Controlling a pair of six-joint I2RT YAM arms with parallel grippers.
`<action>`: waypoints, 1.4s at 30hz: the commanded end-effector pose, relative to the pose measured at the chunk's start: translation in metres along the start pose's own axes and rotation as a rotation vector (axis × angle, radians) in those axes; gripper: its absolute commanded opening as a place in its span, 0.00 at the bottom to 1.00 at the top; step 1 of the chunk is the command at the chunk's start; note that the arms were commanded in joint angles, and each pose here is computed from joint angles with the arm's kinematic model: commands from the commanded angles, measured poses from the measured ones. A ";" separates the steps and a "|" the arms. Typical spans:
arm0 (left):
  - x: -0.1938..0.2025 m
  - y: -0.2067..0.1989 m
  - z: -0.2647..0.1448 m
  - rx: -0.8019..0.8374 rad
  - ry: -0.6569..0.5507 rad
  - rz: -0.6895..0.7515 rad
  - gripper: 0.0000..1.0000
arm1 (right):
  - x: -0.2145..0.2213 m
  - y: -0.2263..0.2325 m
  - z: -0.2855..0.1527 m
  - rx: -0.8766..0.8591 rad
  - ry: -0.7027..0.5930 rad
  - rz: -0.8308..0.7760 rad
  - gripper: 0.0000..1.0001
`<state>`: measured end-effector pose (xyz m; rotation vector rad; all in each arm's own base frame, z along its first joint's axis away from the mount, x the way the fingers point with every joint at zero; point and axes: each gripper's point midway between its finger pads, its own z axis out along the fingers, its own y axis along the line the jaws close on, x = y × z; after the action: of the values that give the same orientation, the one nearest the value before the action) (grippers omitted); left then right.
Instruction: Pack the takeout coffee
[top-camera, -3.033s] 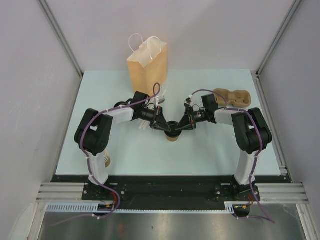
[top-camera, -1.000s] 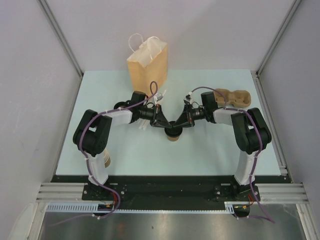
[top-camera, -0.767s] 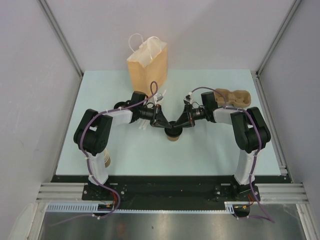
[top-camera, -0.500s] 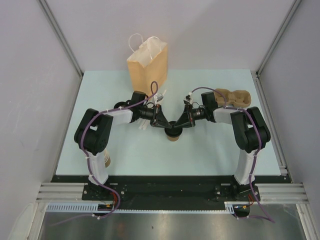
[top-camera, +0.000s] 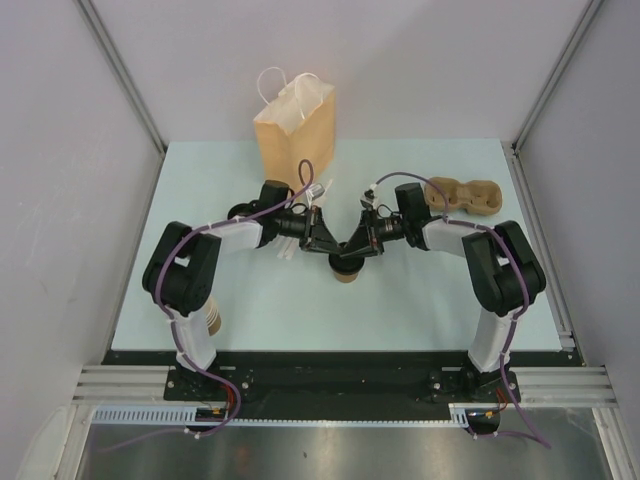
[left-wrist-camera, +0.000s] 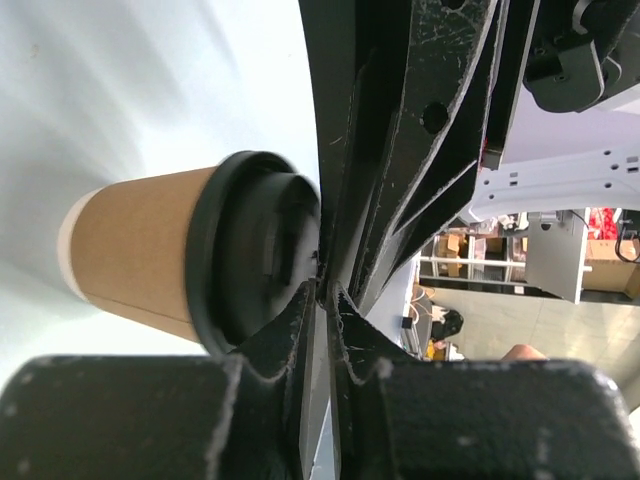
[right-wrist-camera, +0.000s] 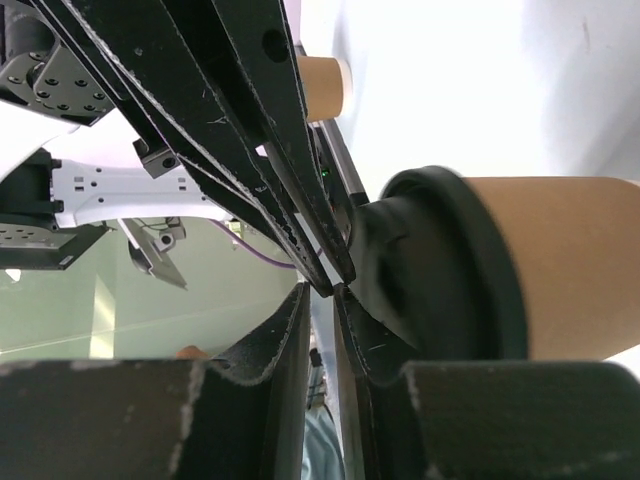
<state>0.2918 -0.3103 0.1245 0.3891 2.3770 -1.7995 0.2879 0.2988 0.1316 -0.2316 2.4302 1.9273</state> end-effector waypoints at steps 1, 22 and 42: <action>-0.015 -0.040 -0.008 0.038 -0.059 0.131 0.14 | 0.001 0.031 -0.009 -0.008 -0.028 -0.070 0.20; 0.017 0.041 0.013 -0.169 0.026 -0.042 0.10 | 0.021 -0.077 -0.015 0.206 0.013 0.159 0.18; -0.001 -0.002 0.008 -0.025 0.007 0.057 0.13 | 0.018 -0.086 -0.006 0.276 0.047 0.072 0.15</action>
<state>0.2821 -0.3187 0.1144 0.4003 2.4657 -1.8176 0.2787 0.2810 0.1146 -0.2783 2.5218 1.9832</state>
